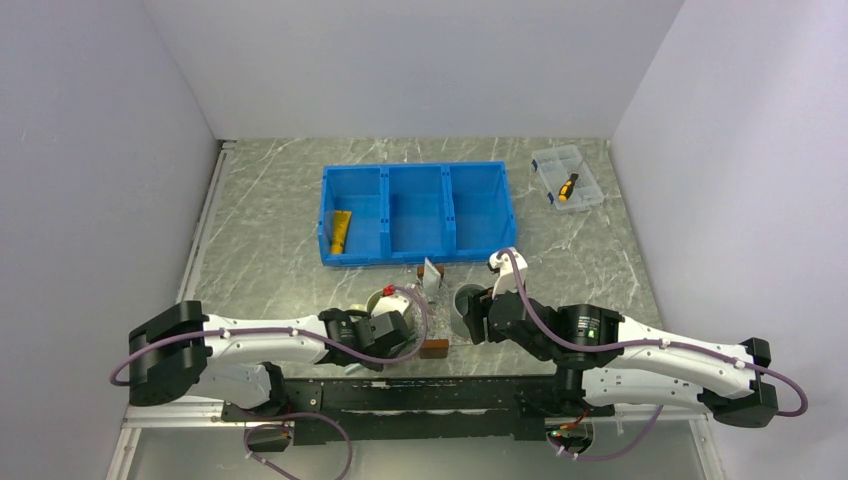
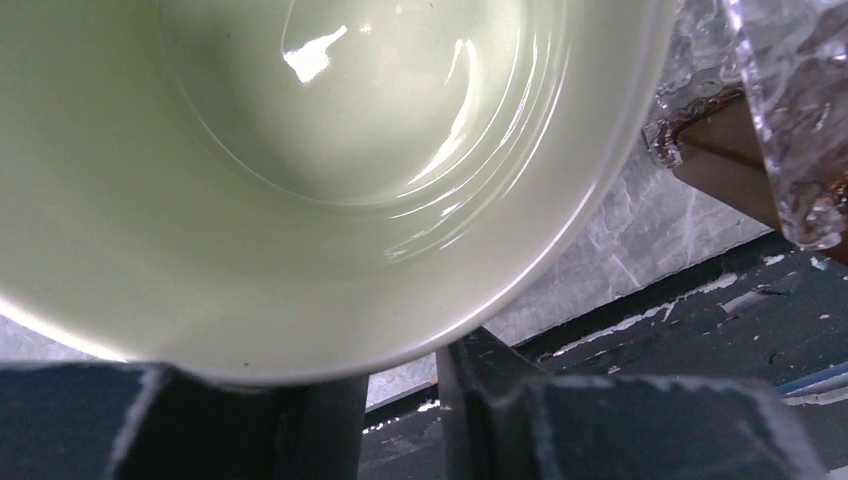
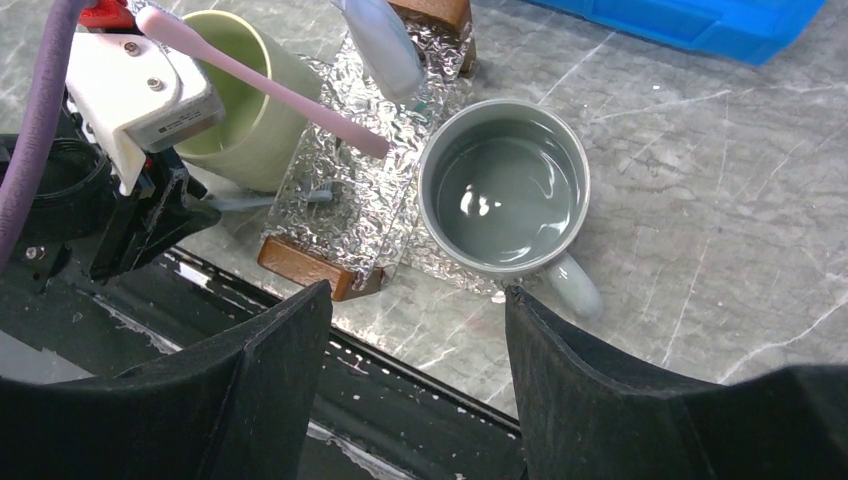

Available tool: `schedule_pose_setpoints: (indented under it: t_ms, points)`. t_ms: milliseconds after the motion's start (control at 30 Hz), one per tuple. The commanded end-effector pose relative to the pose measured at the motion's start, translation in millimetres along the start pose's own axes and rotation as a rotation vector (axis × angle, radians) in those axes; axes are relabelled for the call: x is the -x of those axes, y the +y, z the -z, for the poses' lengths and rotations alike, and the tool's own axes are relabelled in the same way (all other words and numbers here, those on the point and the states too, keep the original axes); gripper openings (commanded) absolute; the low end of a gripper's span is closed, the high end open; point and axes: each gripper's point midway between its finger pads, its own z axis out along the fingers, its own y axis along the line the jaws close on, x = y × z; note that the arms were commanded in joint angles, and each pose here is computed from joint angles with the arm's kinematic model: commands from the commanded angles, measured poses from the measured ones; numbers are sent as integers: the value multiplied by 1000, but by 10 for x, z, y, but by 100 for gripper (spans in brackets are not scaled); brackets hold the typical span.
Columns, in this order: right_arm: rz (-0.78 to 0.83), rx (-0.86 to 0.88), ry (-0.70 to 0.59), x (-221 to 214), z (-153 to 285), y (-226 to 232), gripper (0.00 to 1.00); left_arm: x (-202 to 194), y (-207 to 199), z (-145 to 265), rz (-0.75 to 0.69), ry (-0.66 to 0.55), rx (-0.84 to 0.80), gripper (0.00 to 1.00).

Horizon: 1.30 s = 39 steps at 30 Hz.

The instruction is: Prepare toiletry sets of a toothbrush and toothpaste on the tray

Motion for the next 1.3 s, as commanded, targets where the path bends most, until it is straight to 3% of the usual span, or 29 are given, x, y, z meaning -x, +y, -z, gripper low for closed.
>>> schedule_pose_setpoints:
  t_ms: [0,667,1267]
  points:
    - [-40,27,-29,86,9,73,66,28,-35,-38,-7,-16,-7,31]
    - [-40,28,-25,99,-1,102,66,34,-207,25,-52,2,-80,0]
    - [-29,39,-31,155,15,144,66,-81,-483,487,-155,59,-176,0]
